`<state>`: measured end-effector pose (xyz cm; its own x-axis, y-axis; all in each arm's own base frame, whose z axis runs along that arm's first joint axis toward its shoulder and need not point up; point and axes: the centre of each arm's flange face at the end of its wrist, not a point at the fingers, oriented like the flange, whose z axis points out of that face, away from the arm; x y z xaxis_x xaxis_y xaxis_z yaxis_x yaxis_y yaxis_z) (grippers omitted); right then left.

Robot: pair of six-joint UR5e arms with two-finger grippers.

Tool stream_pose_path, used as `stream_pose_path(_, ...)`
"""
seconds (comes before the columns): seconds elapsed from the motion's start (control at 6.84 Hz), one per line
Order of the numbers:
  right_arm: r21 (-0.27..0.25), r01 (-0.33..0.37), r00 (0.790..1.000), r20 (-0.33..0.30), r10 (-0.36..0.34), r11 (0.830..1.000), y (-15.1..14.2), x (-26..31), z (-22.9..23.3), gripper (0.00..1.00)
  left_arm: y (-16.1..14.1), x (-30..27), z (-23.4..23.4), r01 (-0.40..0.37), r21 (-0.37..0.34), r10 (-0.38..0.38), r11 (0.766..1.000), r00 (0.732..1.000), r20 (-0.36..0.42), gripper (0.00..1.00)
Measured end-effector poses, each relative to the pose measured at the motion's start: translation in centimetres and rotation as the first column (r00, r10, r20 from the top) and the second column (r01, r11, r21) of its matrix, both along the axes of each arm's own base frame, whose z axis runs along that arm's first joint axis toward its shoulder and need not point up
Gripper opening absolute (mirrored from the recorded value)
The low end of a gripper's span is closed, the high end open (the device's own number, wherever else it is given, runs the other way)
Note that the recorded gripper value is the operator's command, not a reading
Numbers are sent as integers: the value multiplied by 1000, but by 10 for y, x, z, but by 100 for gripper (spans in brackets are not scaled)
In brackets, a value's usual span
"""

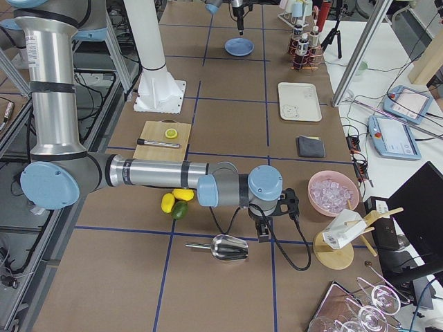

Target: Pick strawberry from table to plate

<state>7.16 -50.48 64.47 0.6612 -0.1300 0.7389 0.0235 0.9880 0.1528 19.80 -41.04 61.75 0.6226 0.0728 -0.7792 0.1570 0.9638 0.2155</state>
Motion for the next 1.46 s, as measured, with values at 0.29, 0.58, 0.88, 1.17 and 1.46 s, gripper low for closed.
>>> stream_pose_path(0.29,-4,0,1000,1,0,1000,0,0,1,100,4,17,13,-16,6,16,1000,1000,6,58)
stream_pose_path(0.58,-4,0,1000,1,0,1000,0,0,1,100,5,21,14,-22,9,22,1000,1000,4,26)
stream_pose_path(0.88,-5,1,1000,1,-1,1000,0,-1,1,100,4,22,13,-24,12,24,1000,1000,1,2)
stream_pose_path(1.17,-4,1,1000,2,-1,1000,0,-1,1,100,4,23,11,-26,13,26,1000,1000,-4,0)
stream_pose_path(1.46,-4,2,1000,1,-2,1000,1,-1,1,100,5,22,-3,-39,21,40,999,999,-27,0)
